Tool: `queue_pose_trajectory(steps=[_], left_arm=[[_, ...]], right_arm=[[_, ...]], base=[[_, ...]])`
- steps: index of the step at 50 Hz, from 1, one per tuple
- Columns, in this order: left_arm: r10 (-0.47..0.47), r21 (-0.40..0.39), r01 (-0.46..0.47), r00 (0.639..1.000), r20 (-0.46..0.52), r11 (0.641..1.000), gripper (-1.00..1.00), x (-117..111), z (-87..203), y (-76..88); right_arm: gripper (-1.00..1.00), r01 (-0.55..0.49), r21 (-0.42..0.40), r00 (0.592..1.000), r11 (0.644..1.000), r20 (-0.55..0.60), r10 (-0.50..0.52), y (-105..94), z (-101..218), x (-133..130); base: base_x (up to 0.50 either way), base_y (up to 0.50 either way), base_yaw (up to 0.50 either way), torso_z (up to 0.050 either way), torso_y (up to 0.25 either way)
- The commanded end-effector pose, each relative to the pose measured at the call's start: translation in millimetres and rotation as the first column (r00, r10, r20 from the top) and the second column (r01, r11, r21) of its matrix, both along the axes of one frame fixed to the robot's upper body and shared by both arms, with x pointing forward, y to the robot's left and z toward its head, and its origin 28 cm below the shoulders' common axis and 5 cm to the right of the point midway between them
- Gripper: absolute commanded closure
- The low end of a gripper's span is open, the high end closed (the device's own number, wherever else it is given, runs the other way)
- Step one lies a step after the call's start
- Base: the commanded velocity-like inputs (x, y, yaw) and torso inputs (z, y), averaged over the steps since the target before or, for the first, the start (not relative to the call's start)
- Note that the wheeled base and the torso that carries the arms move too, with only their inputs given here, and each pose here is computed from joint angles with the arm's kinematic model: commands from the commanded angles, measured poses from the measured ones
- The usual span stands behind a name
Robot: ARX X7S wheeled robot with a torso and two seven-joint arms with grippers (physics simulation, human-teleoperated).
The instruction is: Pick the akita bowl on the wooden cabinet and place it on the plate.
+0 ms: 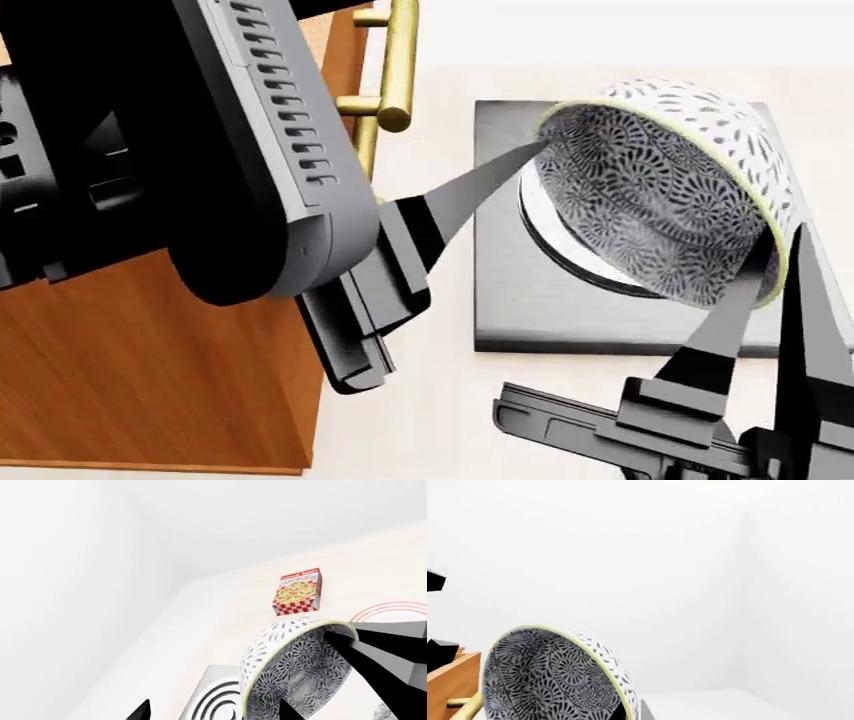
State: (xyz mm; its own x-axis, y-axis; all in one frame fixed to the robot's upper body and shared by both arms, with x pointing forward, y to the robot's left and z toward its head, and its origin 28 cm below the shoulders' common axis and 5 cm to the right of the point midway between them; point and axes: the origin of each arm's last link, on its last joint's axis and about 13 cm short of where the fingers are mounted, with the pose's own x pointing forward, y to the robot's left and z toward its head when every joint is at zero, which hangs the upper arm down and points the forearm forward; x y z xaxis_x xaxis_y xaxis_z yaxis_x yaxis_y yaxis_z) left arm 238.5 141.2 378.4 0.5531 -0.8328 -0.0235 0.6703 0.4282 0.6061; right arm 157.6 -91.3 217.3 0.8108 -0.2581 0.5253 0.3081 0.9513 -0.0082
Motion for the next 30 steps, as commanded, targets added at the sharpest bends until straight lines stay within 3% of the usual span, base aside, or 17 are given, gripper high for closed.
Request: queue_pose_trajectory(steps=[1,30], left_arm=[[0.03,-0.015,-0.03,0.999,0.011,0.999,-1.0,1.2,3.0,2.1],[0.05,-0.03,-0.051,0.999,-0.006,0.998,-1.0,4.7,1.3,4.0]], right_arm=[[1.0,0.063,0.008,0.998,0.998,0.004,-0.064,-3.1,2.2,1.0],[1.0,0.201,0.119,0.98,0.972,-0.01,-0.201,-24.2,-0.1,-3.6]], base=[[0.0,0.0,0.0,0.0,0.0],[0.0,0.0,0.0,0.0,0.0]])
